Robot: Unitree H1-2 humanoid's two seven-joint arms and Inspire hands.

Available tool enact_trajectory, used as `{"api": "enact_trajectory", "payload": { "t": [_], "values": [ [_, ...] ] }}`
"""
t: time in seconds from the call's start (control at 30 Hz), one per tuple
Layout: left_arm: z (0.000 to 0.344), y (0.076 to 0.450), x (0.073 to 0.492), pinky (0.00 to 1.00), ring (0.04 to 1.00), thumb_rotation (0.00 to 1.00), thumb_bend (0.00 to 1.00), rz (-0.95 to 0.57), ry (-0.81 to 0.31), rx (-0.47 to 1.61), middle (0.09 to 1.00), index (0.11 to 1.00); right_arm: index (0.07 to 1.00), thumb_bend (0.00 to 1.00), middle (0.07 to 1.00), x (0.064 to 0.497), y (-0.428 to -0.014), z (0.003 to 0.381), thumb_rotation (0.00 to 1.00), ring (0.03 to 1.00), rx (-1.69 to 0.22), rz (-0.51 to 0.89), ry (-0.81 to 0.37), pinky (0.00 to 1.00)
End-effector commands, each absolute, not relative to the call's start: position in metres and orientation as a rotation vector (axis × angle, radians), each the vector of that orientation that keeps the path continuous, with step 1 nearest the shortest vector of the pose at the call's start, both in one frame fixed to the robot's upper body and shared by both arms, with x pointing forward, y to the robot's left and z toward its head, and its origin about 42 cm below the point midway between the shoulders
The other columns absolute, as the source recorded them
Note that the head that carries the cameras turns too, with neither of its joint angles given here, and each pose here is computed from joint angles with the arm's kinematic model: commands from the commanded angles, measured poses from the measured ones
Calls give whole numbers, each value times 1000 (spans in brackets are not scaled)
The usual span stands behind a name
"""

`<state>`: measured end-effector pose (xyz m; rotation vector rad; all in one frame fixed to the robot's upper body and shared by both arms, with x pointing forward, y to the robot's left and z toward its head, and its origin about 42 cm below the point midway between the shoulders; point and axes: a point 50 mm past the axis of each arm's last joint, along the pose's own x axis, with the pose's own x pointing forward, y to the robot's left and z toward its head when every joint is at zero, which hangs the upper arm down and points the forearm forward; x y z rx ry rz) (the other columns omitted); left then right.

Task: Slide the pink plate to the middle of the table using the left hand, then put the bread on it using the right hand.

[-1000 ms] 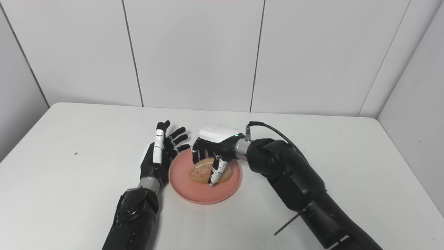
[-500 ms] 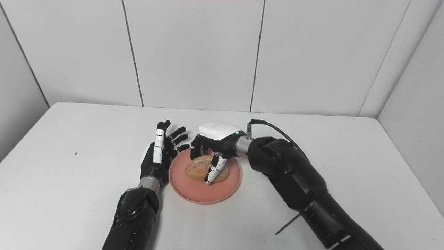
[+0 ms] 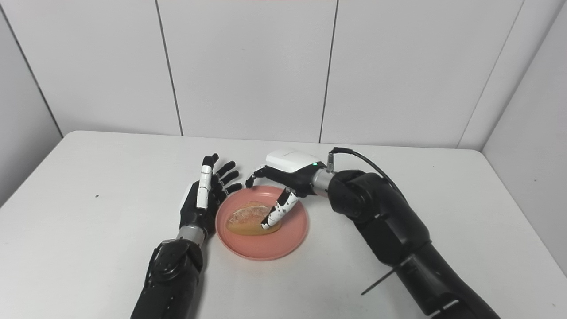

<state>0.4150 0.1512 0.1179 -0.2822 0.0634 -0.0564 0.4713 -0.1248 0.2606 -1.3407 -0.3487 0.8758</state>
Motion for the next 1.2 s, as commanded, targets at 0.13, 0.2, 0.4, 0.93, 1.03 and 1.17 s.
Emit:
{"api": "enact_trajectory", "payload": {
  "t": [0.13, 0.2, 0.4, 0.93, 1.03, 1.17],
  "values": [
    [104, 153, 411, 738, 844, 935, 698, -28, 141, -275, 859, 967, 720, 985, 772, 476, -147, 267, 773, 783, -1201, 685, -450, 681],
    [104, 154, 411, 749, 848, 930, 708, -24, 132, -264, 860, 962, 718, 918, 761, 475, -153, 256, 823, 758, -1049, 595, -426, 664],
    [102, 155, 411, 840, 889, 929, 740, -25, 85, -210, 896, 963, 771, 893, 825, 469, -166, 205, 887, 833, -539, 306, -296, 763],
    [98, 152, 412, 1000, 999, 947, 777, 18, 29, -48, 999, 982, 977, 877, 992, 426, -159, 123, 1000, 995, 12, -5, -174, 990],
    [97, 152, 412, 1000, 1000, 947, 798, 38, 36, -20, 1000, 973, 998, 882, 1000, 420, -156, 116, 1000, 1000, 71, -27, -161, 999],
    [97, 154, 412, 1000, 1000, 950, 791, 49, 22, 2, 1000, 981, 1000, 877, 1000, 415, -151, 112, 1000, 1000, 98, -36, -149, 1000]
  ]
}}
